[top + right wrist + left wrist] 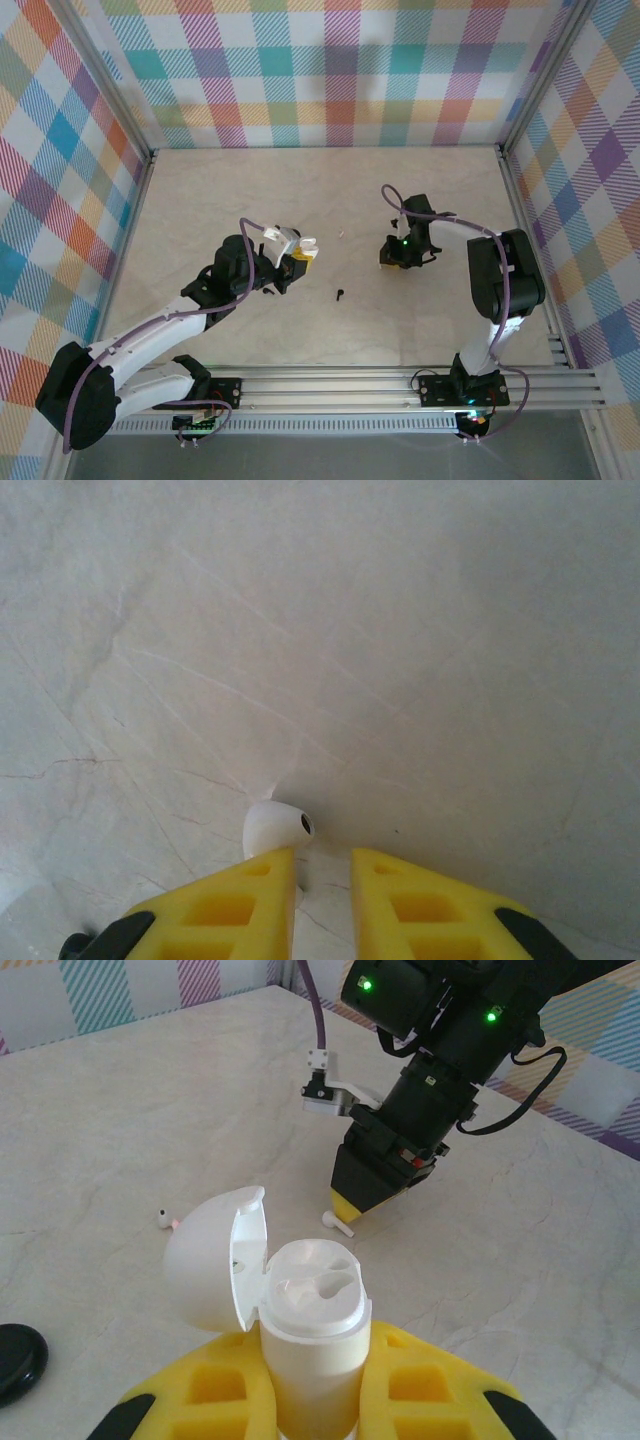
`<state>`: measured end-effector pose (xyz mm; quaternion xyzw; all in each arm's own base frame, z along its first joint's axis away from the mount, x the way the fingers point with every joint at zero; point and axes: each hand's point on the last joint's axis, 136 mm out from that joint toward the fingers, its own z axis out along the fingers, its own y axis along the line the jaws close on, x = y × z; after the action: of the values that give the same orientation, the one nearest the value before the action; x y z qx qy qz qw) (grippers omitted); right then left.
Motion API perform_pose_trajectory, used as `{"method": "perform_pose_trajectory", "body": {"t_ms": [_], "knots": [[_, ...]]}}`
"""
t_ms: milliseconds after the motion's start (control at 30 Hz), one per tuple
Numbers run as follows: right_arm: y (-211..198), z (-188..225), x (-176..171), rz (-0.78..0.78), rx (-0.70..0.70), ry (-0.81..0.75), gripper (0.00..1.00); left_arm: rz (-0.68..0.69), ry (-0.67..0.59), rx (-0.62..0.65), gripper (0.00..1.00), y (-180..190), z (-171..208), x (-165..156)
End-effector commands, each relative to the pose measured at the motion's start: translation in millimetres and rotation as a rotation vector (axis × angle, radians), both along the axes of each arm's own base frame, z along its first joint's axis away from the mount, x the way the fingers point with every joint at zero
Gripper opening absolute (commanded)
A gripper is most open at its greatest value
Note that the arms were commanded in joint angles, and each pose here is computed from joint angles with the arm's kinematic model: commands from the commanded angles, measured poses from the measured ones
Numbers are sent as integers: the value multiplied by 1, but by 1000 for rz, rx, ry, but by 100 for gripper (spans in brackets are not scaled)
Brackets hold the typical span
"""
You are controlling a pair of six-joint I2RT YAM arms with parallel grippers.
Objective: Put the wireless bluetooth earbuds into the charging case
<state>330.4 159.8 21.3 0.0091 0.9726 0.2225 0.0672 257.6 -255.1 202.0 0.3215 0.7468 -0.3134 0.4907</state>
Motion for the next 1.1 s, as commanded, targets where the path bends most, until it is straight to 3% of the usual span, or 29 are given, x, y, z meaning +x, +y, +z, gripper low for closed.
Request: {"method": "perform_pose_trajectory", "body": {"t_ms": [0,567,1067], "knots": [[9,7,1,34,10,-21,22,-29,-53,-54,0,-9,28,0],[29,12,9,63,20,-21,25,-31,-44,-54,0,-9,26,-1],[16,27,6,15,-9,-57,28,-28,-52,-52,0,-6,26,-4]]}}
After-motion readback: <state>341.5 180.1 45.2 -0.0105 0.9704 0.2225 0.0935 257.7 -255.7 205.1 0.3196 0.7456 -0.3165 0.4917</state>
